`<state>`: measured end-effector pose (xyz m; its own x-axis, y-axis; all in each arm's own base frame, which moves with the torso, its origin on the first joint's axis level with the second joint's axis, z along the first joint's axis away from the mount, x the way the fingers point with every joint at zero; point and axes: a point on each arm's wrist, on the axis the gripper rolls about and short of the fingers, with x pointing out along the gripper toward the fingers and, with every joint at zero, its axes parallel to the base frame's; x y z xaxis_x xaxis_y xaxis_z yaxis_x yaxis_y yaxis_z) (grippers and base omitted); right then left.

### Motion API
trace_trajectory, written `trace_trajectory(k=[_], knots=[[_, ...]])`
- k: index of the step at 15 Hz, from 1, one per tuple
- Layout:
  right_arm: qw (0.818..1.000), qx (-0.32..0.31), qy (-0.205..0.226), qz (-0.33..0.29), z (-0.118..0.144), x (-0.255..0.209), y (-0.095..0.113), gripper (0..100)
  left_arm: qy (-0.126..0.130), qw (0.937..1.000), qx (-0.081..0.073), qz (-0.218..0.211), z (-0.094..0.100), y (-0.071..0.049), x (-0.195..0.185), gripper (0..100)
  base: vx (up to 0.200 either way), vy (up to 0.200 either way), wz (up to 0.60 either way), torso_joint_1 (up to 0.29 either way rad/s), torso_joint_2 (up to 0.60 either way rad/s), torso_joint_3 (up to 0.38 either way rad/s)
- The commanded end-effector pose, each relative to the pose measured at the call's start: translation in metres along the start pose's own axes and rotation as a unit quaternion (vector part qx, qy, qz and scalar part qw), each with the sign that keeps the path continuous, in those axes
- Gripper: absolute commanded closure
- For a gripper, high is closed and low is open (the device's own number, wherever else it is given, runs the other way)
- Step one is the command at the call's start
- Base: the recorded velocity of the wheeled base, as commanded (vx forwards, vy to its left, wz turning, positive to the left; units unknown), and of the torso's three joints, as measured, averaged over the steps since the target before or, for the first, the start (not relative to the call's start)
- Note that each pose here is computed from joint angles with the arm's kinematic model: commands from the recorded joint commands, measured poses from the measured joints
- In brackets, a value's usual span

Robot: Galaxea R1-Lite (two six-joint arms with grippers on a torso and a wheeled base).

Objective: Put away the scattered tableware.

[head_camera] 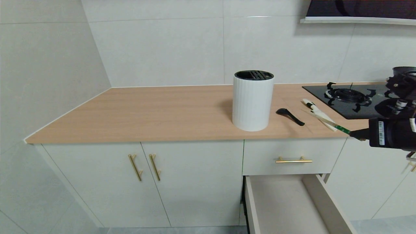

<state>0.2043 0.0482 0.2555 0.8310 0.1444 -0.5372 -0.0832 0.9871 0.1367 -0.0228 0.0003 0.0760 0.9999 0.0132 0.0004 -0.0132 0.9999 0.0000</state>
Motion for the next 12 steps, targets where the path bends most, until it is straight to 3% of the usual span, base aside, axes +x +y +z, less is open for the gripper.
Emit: trace_trajectory(k=[1,4,7,12], knots=[[0.999,-0.024,-0.027,0.028,-0.007,-0.030,-0.002,100,0.000,1.0000,0.000,0.000,0.000,0.000,0.000,0,0.000,0.000,0.00,0.000,0.00,0.000],[0.996,-0.047,-0.030,0.070,-0.016,-0.045,-0.002,100,0.001,1.0000,0.000,0.000,0.000,0.000,0.000,0,0.000,0.000,0.00,0.000,0.00,0.000],[0.992,-0.090,-0.010,0.086,-0.026,-0.038,0.000,100,0.000,1.0000,0.000,0.000,0.000,0.000,0.000,0,0.000,0.000,0.00,0.000,0.00,0.000],[0.988,-0.107,0.017,0.111,-0.036,-0.030,0.007,100,0.000,1.0000,0.000,0.000,0.000,0.000,0.000,0,0.000,0.000,0.00,0.000,0.00,0.000]])
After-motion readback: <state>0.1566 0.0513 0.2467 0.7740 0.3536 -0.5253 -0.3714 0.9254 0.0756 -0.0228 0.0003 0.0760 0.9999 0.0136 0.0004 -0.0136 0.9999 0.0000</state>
